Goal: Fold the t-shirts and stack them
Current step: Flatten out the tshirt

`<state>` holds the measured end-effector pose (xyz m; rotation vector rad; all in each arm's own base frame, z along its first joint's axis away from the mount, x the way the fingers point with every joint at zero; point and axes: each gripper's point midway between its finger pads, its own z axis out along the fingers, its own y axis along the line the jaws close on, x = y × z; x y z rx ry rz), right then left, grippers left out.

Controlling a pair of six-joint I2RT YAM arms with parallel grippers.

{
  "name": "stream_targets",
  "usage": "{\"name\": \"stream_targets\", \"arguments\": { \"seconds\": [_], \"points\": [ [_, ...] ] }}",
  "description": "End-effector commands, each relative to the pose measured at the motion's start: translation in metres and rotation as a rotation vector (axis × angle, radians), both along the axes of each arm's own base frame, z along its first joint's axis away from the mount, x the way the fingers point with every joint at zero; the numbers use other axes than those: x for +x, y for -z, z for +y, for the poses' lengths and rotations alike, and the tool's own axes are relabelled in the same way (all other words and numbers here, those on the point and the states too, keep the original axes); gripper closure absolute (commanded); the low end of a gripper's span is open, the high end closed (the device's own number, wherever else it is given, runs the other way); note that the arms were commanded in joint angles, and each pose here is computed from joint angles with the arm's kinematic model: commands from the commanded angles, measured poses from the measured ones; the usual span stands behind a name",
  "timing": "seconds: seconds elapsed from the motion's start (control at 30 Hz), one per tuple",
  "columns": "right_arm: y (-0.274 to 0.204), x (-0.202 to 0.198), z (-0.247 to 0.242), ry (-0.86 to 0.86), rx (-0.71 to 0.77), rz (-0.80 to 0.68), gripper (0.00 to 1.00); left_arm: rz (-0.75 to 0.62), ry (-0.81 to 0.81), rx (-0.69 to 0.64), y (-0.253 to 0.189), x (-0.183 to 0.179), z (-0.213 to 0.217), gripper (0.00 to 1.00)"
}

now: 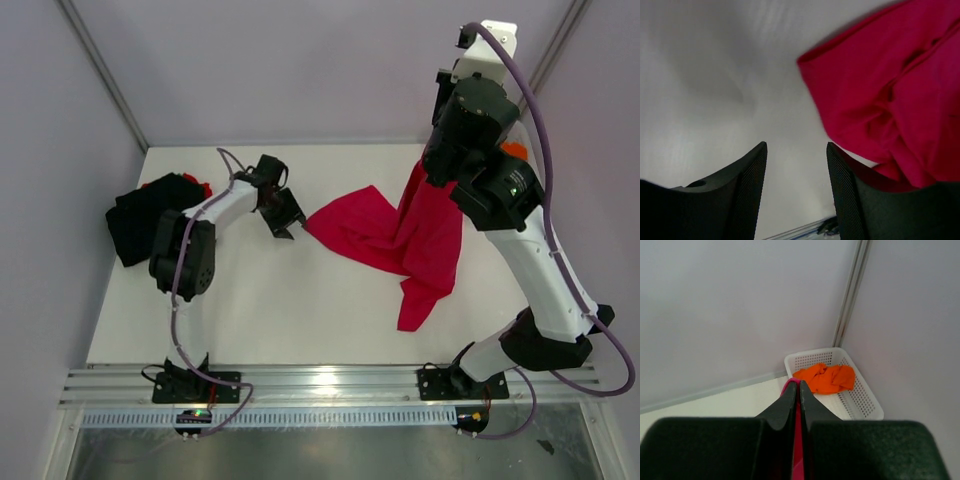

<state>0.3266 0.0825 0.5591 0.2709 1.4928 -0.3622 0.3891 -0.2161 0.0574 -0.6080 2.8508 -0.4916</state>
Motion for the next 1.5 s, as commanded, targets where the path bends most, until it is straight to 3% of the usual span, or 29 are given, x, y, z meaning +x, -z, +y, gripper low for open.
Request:
{"name": "stream_targets", "arguments": {
  "seconds": [0.0,0.2,0.53,0.8,0.87,1.1,1.47],
  "points": [
    [0.004,-0.002,0.002,-0.022,0.034,0.002,0.94,-0.093,-0.026,-0.408,-0.047,0.028,-0.079,0.47],
    [0.025,0.005,0.014,-0.058,0.048,0.051,0.94,-0.114,0.055,-0.378,-0.056,0.023,-0.138,0.47],
    [0.037,0.005,0.019,-0.087,0.071,0.08,0.94,-0.002,0.14,-0.345,0.011,-0.024,-0.203,0.48],
    [0.045,0.0,0.015,-0.08,0.072,0.094,0.94,-0.039,0.162,-0.277,0.005,-0.022,-0.191,0.48],
    [0.047,-0.003,0.011,-0.076,0.071,0.098,0.94,-0.147,0.143,-0.244,-0.035,0.006,-0.174,0.48],
    [0.052,-0.004,0.011,-0.08,0.067,0.108,0.94,-0.229,0.133,-0.223,-0.075,0.029,-0.153,0.47],
    [0.053,-0.006,0.009,-0.081,0.067,0.107,0.95,-0.125,0.129,-0.192,-0.034,0.016,-0.149,0.48]
  ]
}}
